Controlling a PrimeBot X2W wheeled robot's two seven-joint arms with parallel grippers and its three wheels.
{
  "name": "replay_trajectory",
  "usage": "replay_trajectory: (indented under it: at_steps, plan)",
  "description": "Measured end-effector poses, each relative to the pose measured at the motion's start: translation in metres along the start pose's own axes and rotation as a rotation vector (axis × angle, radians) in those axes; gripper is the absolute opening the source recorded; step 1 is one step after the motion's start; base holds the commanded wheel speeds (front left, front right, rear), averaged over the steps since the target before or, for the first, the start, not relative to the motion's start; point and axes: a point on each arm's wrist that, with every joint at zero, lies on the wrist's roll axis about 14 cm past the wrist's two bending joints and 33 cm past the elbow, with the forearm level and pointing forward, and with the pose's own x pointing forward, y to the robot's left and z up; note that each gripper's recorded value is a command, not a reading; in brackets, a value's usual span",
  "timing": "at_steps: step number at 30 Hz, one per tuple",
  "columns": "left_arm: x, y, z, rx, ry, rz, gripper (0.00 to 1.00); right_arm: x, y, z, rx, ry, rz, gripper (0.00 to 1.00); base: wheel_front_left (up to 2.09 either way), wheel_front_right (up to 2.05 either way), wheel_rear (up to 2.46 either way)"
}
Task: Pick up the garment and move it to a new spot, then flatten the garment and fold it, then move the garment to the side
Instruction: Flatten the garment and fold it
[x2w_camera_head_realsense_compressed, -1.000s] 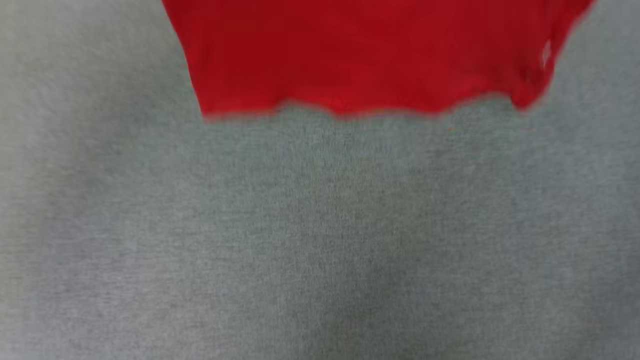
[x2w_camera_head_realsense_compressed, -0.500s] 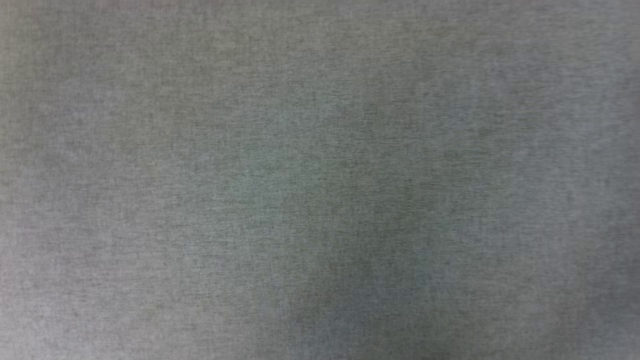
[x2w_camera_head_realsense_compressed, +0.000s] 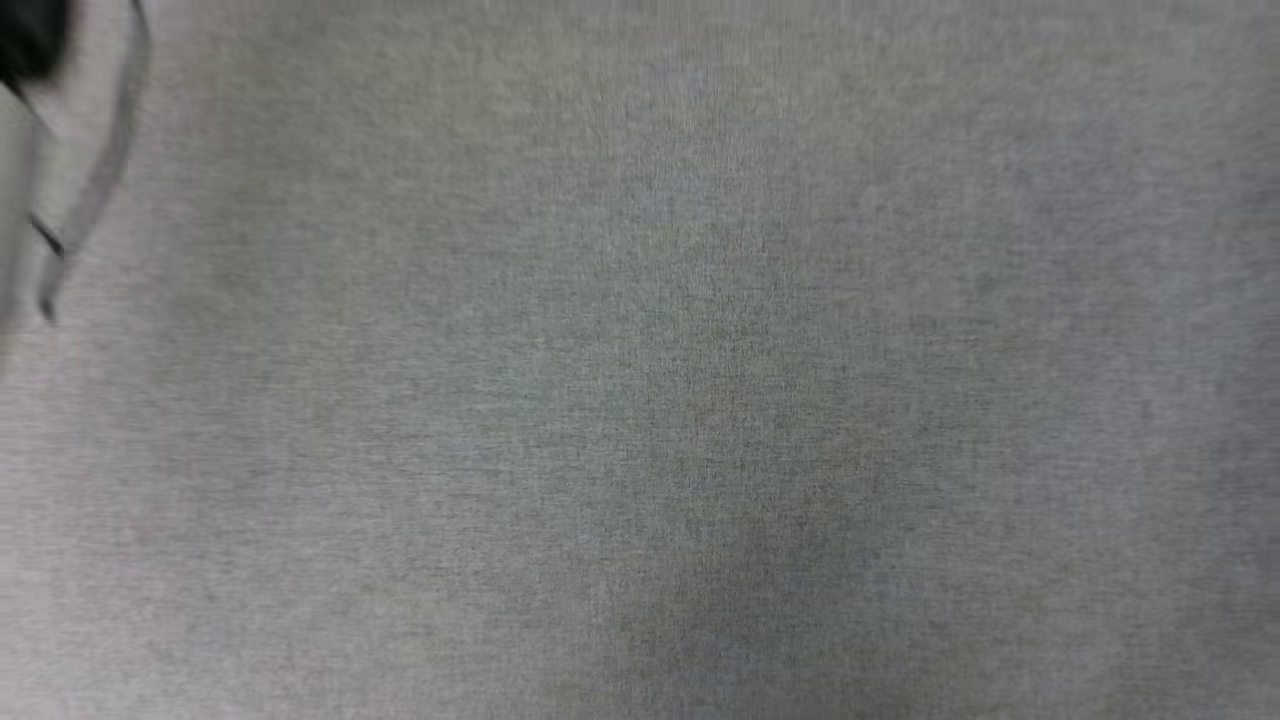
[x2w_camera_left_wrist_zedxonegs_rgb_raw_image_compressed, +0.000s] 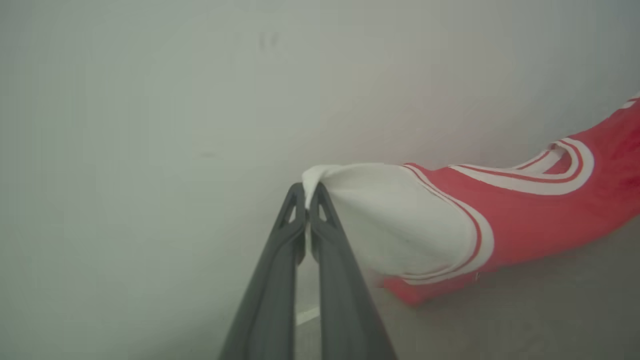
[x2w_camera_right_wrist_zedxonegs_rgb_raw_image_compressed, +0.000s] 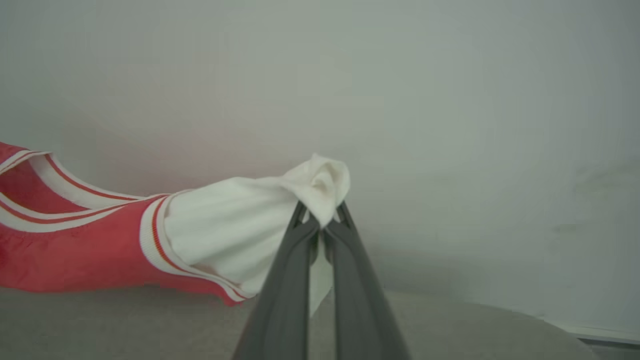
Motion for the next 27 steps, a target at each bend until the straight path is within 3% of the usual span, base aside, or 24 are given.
replay_trajectory:
  at_steps: [6, 18, 22, 24, 25, 27]
  plan:
    - [-0.068, -0.038, -0.039, -0.061, 0.139, -0.060, 0.00, -0.057, 0.016, -0.044, 0.040, 0.130, 0.052, 0.00, 0.00, 0.00, 0.00]
    - [-0.220, -0.085, -0.058, -0.120, 0.317, -0.086, 0.00, -0.197, 0.006, -0.081, 0.049, 0.285, 0.110, 0.00, 0.00, 0.00, 0.00]
    - [-0.255, -0.099, -0.061, -0.139, 0.379, -0.099, 0.00, -0.236, -0.007, -0.096, 0.002, 0.347, 0.108, 0.00, 0.00, 0.00, 0.00]
    - [-0.271, -0.102, -0.063, -0.110, 0.408, -0.113, 0.00, -0.254, -0.011, -0.103, -0.050, 0.376, 0.115, 0.00, 0.00, 0.00, 0.00]
    - [-0.284, -0.105, -0.064, -0.046, 0.424, -0.139, 0.00, -0.269, -0.016, -0.110, -0.139, 0.404, 0.128, 0.00, 0.00, 0.00, 0.00]
    - [-0.293, -0.112, -0.064, -0.067, 0.435, -0.136, 0.00, -0.281, -0.022, -0.112, -0.135, 0.405, 0.109, 0.00, 0.00, 0.00, 0.00]
